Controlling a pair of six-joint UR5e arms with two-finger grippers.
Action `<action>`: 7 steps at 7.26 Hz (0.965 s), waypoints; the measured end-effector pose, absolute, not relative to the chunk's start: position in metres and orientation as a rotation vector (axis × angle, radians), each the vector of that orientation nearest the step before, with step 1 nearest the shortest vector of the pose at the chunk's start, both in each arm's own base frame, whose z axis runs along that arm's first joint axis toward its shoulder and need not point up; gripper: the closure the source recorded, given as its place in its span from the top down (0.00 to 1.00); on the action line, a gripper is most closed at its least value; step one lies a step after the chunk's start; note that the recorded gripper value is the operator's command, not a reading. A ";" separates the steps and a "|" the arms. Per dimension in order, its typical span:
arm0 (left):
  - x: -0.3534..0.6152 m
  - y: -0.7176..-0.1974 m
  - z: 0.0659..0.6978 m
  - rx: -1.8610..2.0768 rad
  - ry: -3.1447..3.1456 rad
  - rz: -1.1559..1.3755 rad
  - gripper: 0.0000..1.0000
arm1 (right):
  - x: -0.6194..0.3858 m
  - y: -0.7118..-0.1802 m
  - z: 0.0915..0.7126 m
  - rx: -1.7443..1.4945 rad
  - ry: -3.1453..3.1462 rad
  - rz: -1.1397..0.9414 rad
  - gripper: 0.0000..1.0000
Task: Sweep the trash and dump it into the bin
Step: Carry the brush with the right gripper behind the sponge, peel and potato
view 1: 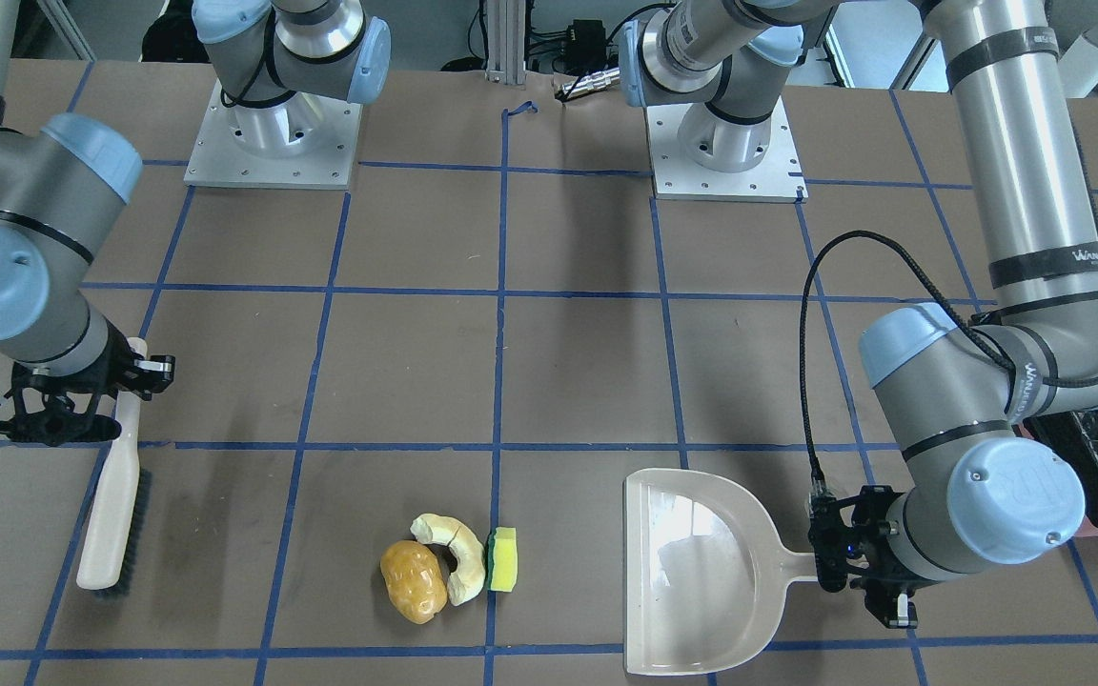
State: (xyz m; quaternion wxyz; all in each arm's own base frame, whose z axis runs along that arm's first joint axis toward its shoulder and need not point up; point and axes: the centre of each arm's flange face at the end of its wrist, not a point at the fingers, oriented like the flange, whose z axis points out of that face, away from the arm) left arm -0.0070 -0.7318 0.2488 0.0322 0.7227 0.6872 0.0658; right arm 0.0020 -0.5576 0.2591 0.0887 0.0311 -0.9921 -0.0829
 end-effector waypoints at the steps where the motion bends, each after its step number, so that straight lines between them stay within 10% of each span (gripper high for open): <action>1: -0.007 -0.732 0.247 2.227 2.117 0.206 0.00 | 0.043 -0.567 0.262 0.065 -2.932 -0.244 0.00; 7: -0.008 -0.732 0.245 2.230 2.118 0.206 0.00 | 0.257 -0.593 0.227 -0.081 -2.883 -0.187 0.00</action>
